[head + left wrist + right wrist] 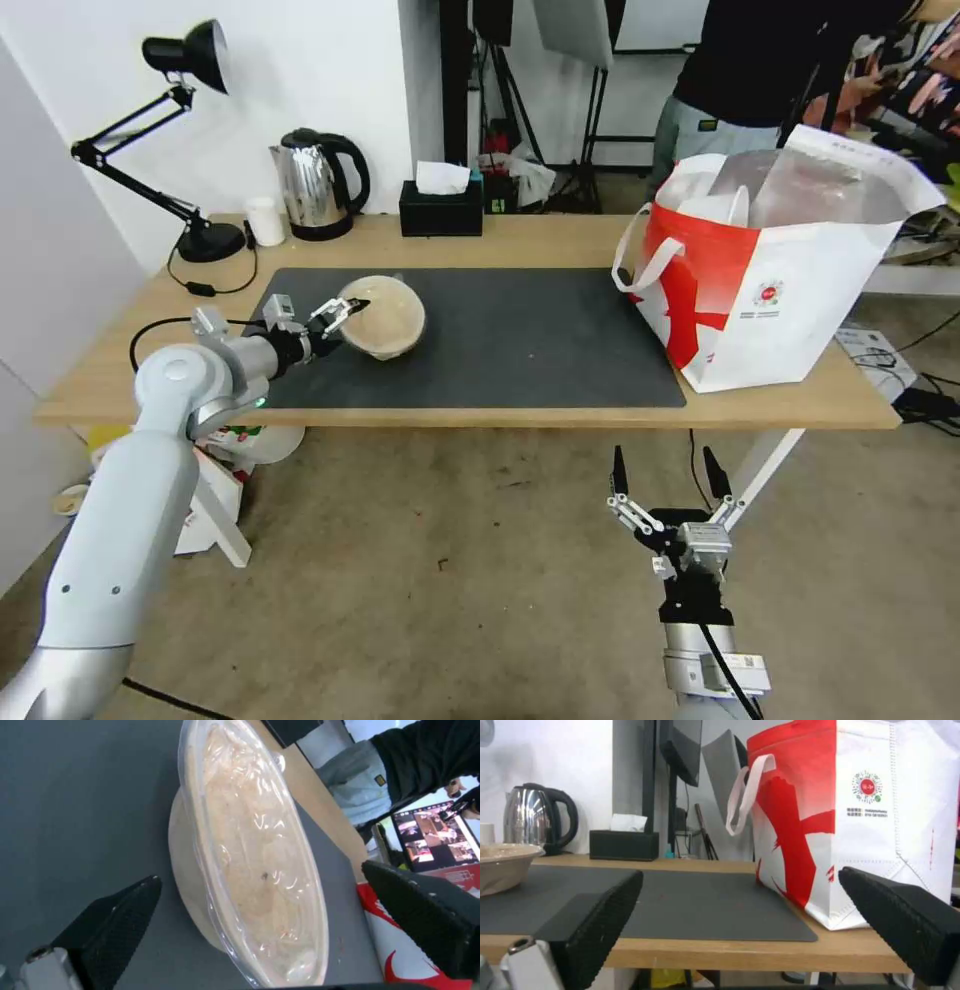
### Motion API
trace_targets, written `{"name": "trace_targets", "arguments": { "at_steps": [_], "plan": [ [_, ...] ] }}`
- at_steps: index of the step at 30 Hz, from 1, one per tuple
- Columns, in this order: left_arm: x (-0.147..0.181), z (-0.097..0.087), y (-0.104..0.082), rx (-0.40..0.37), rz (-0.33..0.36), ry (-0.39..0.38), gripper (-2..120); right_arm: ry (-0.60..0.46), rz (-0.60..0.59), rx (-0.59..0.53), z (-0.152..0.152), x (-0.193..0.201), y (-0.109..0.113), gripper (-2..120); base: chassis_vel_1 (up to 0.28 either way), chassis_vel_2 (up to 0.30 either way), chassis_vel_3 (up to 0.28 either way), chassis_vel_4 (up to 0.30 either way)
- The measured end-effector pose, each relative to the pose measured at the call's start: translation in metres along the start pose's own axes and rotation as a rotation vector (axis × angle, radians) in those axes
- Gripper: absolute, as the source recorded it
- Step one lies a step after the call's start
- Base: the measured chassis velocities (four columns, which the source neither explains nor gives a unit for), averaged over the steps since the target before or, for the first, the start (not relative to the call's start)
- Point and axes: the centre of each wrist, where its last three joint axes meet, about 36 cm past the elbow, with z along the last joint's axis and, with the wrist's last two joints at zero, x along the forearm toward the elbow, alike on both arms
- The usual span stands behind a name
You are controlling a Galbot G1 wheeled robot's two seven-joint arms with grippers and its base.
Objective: Pick up the trash from the table and place it into the takeout bag.
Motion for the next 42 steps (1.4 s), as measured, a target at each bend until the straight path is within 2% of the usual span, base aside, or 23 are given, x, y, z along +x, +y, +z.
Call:
{"name": "trace_targets", "arguments": {
  "at_steps": [13, 17, 20, 21, 22, 24, 28, 30, 33, 34, 36, 37, 40, 42],
  "plan": [
    [-0.007, 0.001, 0.0, -0.004, -0.008, 0.006, 99, 0.0, 0.0, 0.0, 0.0, 0.0, 0.0, 100, 0.0, 0.0, 0.0, 0.0],
    [-0.009, 0.001, 0.0, -0.004, -0.01, 0.006, 80, 0.0, 0.0, 0.0, 0.0, 0.0, 0.0, 100, 0.0, 0.0, 0.0, 0.0],
    [-0.009, 0.001, 0.0, -0.004, -0.01, 0.006, 77, 0.0, 0.0, 0.0, 0.0, 0.0, 0.0, 100, 0.0, 0.0, 0.0, 0.0],
    [-0.01, 0.001, 0.0, -0.005, -0.01, 0.006, 71, 0.0, 0.0, 0.0, 0.0, 0.0, 0.0, 100, 0.0, 0.0, 0.0, 0.0],
    [-0.01, 0.001, 0.0, -0.005, -0.01, 0.006, 71, 0.0, 0.0, 0.0, 0.0, 0.0, 0.0, 100, 0.0, 0.0, 0.0, 0.0],
    [-0.011, 0.001, 0.0, -0.005, -0.012, 0.008, 58, 0.0, 0.0, 0.0, 0.0, 0.0, 0.0, 100, 0.0, 0.0, 0.0, 0.0],
    [-0.013, 0.001, -0.001, -0.006, -0.014, 0.009, 47, 0.0, 0.0, 0.0, 0.0, 0.0, 0.0, 100, 0.0, 0.0, 0.0, 0.0],
    [-0.014, 0.001, 0.0, -0.005, -0.014, 0.01, 34, 0.0, 0.0, 0.0, 0.0, 0.0, 0.0, 100, 0.0, 0.0, 0.0, 0.0],
    [-0.015, 0.001, 0.0, -0.006, -0.014, 0.01, 34, 0.0, 0.0, 0.0, 0.0, 0.0, 0.0, 100, 0.0, 0.0, 0.0, 0.0],
    [-0.016, 0.001, 0.0, -0.007, -0.016, 0.011, 21, 0.0, 0.0, 0.0, 0.0, 0.0, 0.0, 100, 0.0, 0.0, 0.0, 0.0],
    [-0.016, 0.002, -0.001, -0.008, -0.017, 0.011, 13, 0.0, 0.0, 0.0, 0.0, 0.0, 0.0, 100, 0.0, 0.0, 0.0, 0.0],
    [-0.016, 0.002, -0.001, -0.008, -0.017, 0.011, 13, 0.0, 0.0, 0.0, 0.0, 0.0, 0.0, 100, 0.0, 0.0, 0.0, 0.0],
    [-0.016, 0.004, -0.001, -0.013, -0.018, 0.012, 0, 0.0, 0.0, 0.0, 0.0, 0.0, 0.0, 100, 0.0, 0.0, 0.0, 0.0],
    [-0.016, 0.004, 0.0, -0.015, -0.02, 0.011, 0, 0.0, 0.0, 0.0, 0.0, 0.0, 0.0, 100, 0.0, 0.0, 0.0, 0.0]
  ]
}}
